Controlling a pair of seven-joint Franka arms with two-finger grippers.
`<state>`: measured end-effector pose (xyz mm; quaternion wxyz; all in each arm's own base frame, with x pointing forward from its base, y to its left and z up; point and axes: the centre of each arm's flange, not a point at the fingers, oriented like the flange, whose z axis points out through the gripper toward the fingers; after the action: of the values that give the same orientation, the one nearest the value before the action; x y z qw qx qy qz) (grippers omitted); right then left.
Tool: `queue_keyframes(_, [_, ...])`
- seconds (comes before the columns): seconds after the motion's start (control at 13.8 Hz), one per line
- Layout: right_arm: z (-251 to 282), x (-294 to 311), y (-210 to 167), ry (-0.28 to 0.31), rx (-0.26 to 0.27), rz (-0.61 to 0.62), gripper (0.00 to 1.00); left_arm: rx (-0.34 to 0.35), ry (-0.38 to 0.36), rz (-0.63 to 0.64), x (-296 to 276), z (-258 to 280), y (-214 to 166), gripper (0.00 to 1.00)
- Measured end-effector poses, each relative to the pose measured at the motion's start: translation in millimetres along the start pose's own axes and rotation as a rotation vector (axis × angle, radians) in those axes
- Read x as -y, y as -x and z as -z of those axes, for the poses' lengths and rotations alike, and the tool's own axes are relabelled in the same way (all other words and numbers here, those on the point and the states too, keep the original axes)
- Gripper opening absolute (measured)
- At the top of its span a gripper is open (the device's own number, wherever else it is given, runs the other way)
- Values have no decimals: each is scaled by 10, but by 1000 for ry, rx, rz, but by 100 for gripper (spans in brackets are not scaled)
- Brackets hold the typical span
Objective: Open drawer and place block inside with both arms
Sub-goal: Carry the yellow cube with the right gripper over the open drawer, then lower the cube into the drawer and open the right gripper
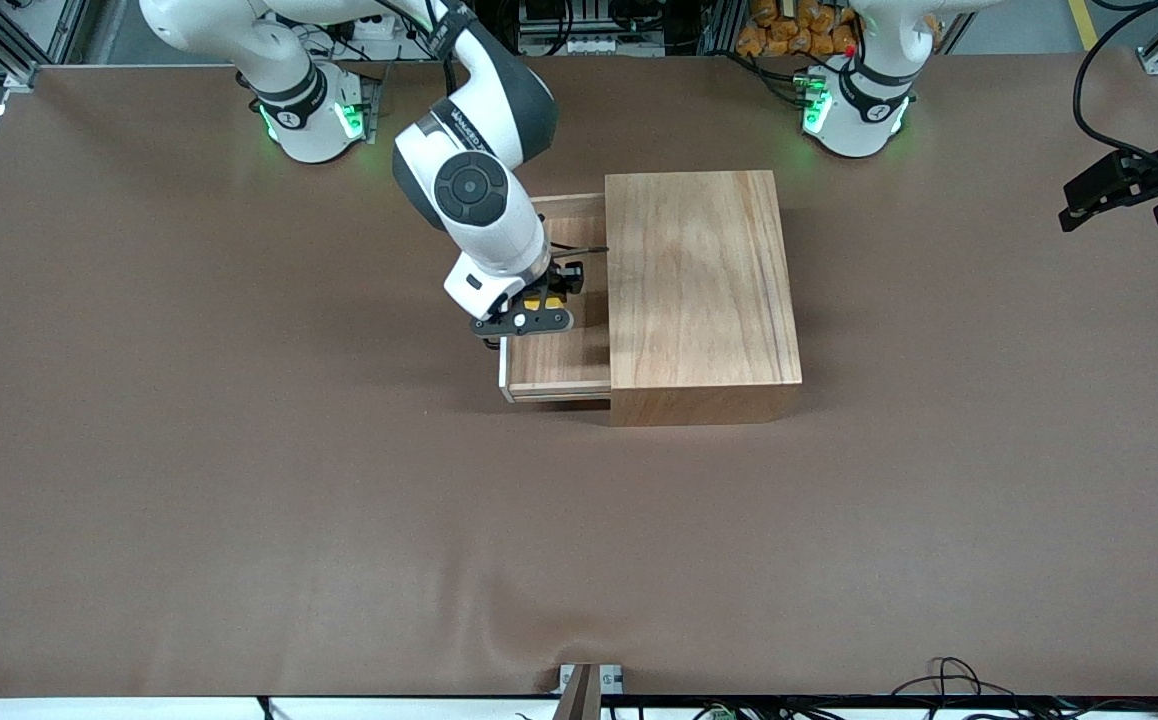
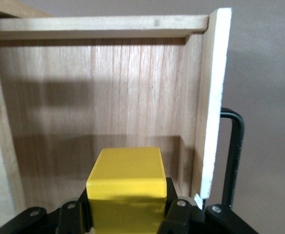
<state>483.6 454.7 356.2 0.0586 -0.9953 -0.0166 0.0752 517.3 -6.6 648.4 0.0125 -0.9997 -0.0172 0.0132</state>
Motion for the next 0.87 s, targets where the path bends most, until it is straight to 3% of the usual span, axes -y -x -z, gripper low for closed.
queue_keyframes(0.58, [-403, 273, 126, 7, -17, -47, 56, 0, 0, -10, -7, 2, 0, 100])
queue_keyframes(0.87, [-337, 231, 75, 4, -26, -57, 91, 0, 0, -11, -9, 2, 1, 100])
